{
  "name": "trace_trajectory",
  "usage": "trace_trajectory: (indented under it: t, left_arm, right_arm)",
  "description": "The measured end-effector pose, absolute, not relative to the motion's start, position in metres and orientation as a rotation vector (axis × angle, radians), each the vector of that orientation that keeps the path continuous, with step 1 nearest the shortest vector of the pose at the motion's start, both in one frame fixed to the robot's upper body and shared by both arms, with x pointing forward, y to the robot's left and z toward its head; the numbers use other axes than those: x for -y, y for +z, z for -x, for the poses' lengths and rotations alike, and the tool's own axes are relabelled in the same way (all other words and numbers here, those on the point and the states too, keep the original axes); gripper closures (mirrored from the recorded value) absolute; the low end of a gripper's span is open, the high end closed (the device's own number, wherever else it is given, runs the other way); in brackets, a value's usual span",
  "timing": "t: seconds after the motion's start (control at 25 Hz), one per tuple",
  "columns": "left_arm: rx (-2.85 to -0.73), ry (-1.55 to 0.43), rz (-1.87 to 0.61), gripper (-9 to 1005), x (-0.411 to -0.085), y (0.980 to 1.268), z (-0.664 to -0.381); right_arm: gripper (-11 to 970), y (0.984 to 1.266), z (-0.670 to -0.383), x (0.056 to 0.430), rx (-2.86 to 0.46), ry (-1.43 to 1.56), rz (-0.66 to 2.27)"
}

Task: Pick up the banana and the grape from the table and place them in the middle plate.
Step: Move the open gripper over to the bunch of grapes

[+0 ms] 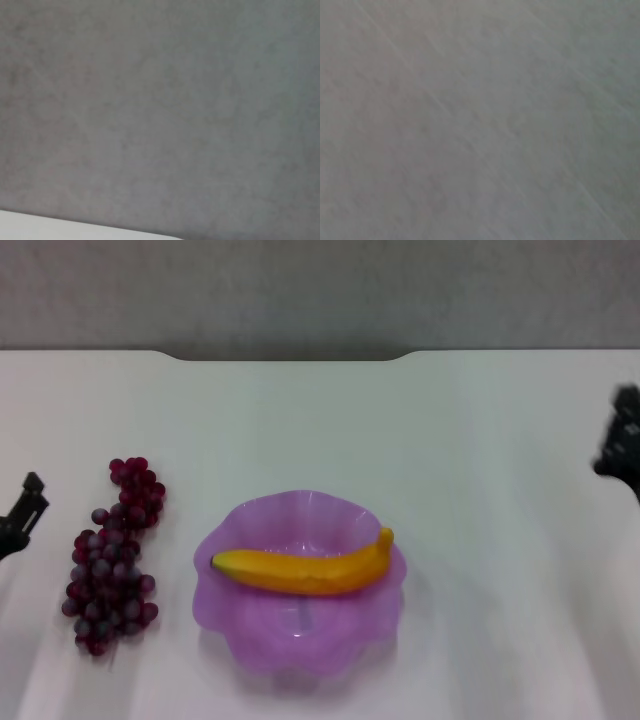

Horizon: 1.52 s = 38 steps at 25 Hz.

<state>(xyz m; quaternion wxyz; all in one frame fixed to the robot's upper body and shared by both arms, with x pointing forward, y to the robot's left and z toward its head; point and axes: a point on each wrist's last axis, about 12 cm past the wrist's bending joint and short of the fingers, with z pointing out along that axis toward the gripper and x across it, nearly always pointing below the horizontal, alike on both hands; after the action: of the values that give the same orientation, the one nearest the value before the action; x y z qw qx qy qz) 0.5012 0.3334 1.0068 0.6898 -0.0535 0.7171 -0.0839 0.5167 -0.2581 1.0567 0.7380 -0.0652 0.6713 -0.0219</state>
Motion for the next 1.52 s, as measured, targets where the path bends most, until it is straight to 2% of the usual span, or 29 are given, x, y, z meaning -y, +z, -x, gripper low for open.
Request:
trace_trajectory:
  t: [0.2, 0.6, 1.08, 1.28, 1.52]
  left_arm:
    - [-1.638, -0.242, 0.052, 135, -0.327, 1.004, -0.500]
    - [-1.756, -0.350, -0.018, 135, -0.336, 1.001, -0.506]
    - [-1.882, -0.426, -0.087, 133, -0.379, 1.042, -0.523]
    - [-1.924, -0.446, -0.164, 132, -0.372, 1.056, -0.532]
    - [-2.030, -0.338, -0.326, 131, -0.349, 1.080, -0.546]
  right_arm:
    - [938, 1.033, -0.501, 0.273, -1.561, -0.065, 0.125]
    - [937, 1.021, -0.499, 0.257, -1.653, -0.002, 0.206]
    - [936, 1.016, -0.506, 0.254, -1.712, 0.014, 0.239]
    - [936, 1.013, -0.510, 0.254, -1.740, 0.015, 0.245]
    - [935, 1.011, -0.512, 0.254, -1.761, 0.017, 0.255]
